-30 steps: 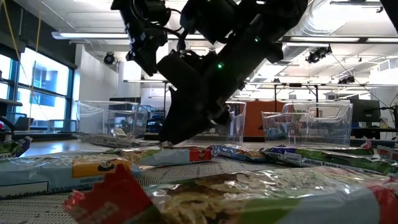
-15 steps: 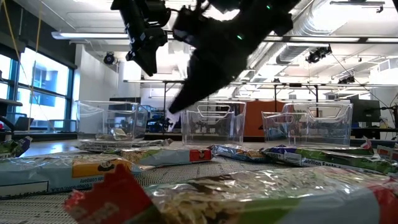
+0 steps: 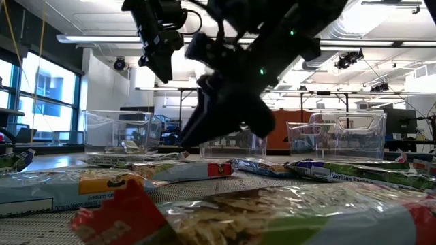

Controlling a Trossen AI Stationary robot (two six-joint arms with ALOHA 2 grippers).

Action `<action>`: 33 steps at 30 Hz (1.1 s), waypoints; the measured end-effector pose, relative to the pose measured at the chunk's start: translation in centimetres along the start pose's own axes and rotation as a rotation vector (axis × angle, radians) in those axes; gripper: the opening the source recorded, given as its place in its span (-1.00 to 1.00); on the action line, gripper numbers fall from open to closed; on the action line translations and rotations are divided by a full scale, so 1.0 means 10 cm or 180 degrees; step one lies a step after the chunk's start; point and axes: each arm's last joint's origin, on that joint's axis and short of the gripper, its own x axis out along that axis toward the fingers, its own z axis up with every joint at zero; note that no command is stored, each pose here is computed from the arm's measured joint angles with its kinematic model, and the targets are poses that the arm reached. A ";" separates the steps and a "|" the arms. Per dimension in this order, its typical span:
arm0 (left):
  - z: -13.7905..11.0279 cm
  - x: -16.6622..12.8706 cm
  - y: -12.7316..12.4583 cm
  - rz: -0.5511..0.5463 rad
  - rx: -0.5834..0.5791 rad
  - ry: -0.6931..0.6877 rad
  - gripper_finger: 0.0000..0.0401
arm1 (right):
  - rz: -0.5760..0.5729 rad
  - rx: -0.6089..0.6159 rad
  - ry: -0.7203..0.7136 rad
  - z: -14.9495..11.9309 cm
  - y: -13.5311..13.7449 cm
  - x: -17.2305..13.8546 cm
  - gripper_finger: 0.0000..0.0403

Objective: Pick and place Granola Bars by type
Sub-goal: Put the top left yellow granola bar into the left transparent bin

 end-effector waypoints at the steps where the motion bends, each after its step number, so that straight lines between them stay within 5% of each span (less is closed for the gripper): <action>1: 0.00 0.00 0.00 -0.0001 -0.0001 -0.0003 -0.33 | 0.0025 0.0001 0.0030 -0.02 0.00 0.02 -0.40; 33: 0.01 0.00 0.00 -0.0003 -0.0001 -0.0047 -0.33 | -0.0017 -0.0473 -0.0202 -0.13 -0.05 0.29 -0.60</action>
